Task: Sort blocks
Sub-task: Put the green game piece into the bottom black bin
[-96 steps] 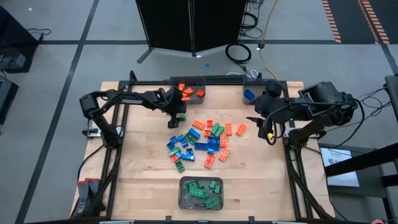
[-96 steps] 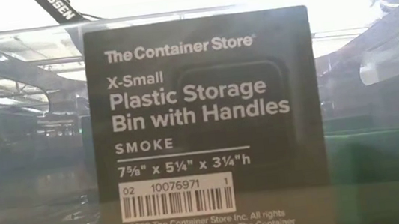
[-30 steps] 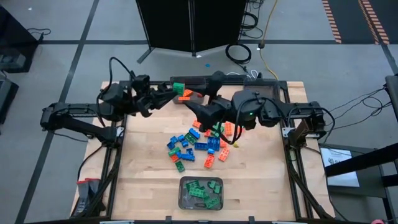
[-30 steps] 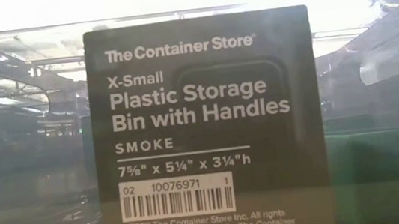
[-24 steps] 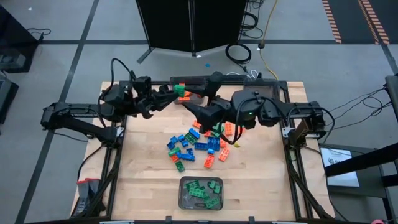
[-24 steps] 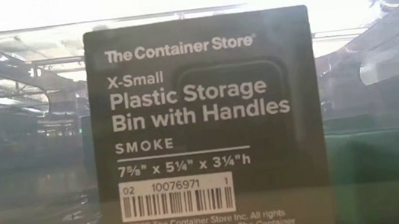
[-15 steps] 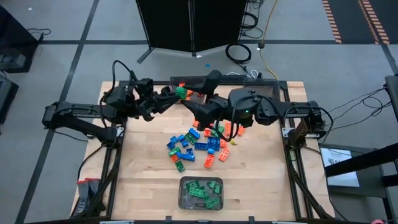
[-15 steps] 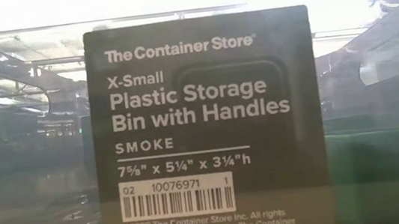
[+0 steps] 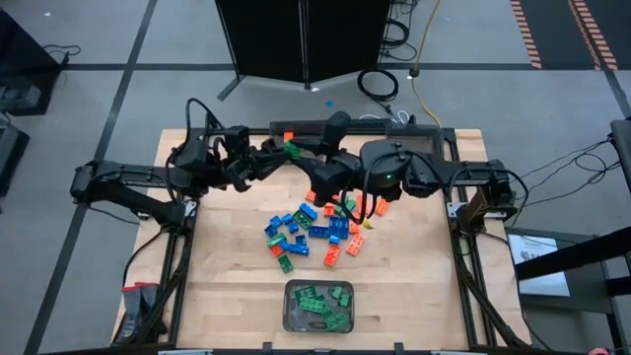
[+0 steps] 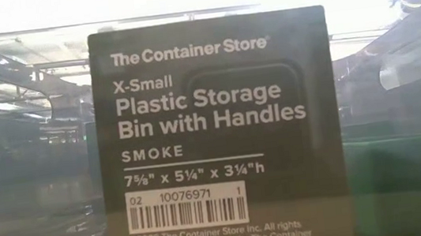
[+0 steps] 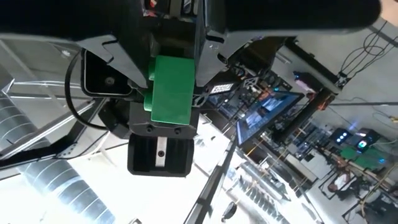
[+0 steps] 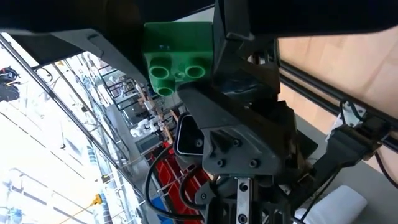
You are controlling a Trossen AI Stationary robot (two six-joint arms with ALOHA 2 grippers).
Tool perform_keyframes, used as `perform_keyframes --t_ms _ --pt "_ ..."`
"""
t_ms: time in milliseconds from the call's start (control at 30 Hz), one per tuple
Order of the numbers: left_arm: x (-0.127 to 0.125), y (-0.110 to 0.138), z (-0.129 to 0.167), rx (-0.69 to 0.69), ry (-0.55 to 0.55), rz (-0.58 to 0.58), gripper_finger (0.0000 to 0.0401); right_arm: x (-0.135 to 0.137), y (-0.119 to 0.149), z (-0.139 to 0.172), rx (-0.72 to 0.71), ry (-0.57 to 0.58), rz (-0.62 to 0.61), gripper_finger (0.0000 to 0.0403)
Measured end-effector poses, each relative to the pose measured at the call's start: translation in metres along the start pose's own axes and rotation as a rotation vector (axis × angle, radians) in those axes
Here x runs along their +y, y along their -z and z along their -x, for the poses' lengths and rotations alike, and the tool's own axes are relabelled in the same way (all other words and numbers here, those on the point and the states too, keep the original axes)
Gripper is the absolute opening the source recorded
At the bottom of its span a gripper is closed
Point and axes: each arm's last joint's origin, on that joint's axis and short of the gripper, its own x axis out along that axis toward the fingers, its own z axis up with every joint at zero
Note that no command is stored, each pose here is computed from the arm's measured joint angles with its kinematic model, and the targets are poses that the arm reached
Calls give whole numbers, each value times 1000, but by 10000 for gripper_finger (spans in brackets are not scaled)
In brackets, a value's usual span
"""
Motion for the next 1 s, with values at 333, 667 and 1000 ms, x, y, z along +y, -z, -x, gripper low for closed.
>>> perform_keyframes --t_ms 333,667,1000 --pt "0 0 1 8 -7 -76 141 4 -2 7 96 43 49 120" --pt "-12 -28 22 24 -16 -153 249 -3 -2 85 160 -155 -202 120" --pt "3 -6 46 391 -282 -184 250 99 -10 91 284 -729 -604 120"
